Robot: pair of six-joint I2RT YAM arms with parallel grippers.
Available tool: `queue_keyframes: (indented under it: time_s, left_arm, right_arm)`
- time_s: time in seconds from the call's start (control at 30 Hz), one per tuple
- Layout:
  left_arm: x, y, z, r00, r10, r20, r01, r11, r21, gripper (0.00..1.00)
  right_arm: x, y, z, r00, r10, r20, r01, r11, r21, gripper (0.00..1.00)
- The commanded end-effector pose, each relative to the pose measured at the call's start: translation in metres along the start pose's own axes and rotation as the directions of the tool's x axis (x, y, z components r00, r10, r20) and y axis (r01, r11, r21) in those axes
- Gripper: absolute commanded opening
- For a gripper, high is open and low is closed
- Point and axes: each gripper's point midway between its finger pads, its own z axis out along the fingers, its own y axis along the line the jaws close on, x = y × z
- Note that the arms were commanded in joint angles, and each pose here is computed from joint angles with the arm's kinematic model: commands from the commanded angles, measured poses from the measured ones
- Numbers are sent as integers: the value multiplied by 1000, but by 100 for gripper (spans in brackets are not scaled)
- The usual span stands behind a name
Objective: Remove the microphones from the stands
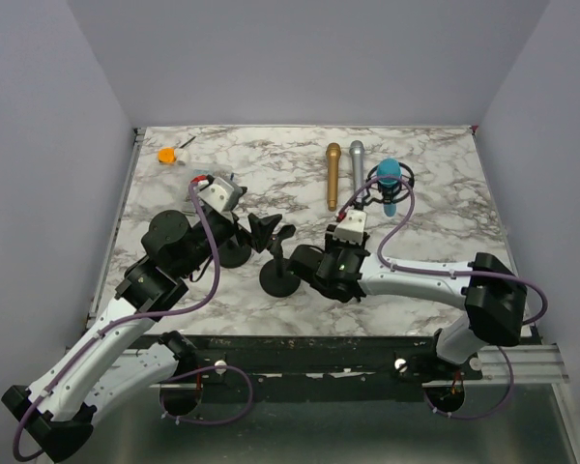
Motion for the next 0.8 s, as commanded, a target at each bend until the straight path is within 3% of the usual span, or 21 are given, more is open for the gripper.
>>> queue_keyframes:
  time_s: [0.0,0.17,0.3,0.57,0.67,0.77]
  left_arm:
    - [1,2,1,1000,12,-2,-12,1000,-13,99]
    - [2,3,1,1000,13,-6,-13,1000,-17,99]
    - [3,3,2,1000,16,-10,-16,1000,-21,99]
    - [4,3,2,1000,16,-14,-16,1000,-20,99]
    - [6,3,3,1000,16,-20,-16,1000,-18,98]
    - [8,4,4,999,18,-26,-18,1000,-22,98]
  right_arm:
    - [38,-6,-11,986,-101,-134,93,994,-62,54]
    - [31,-3,-15,984,-91,-151,77,993,-94,83]
    - [27,-5,-20,979,-113,-169,96,990,-108,98]
    - [-2,9,-43,975,-163,-151,112,947,-300,100]
    - [-22,16,-51,983,-120,-140,62,930,-363,100]
    - [-33,35,-67,980,-135,-145,44,861,-507,100]
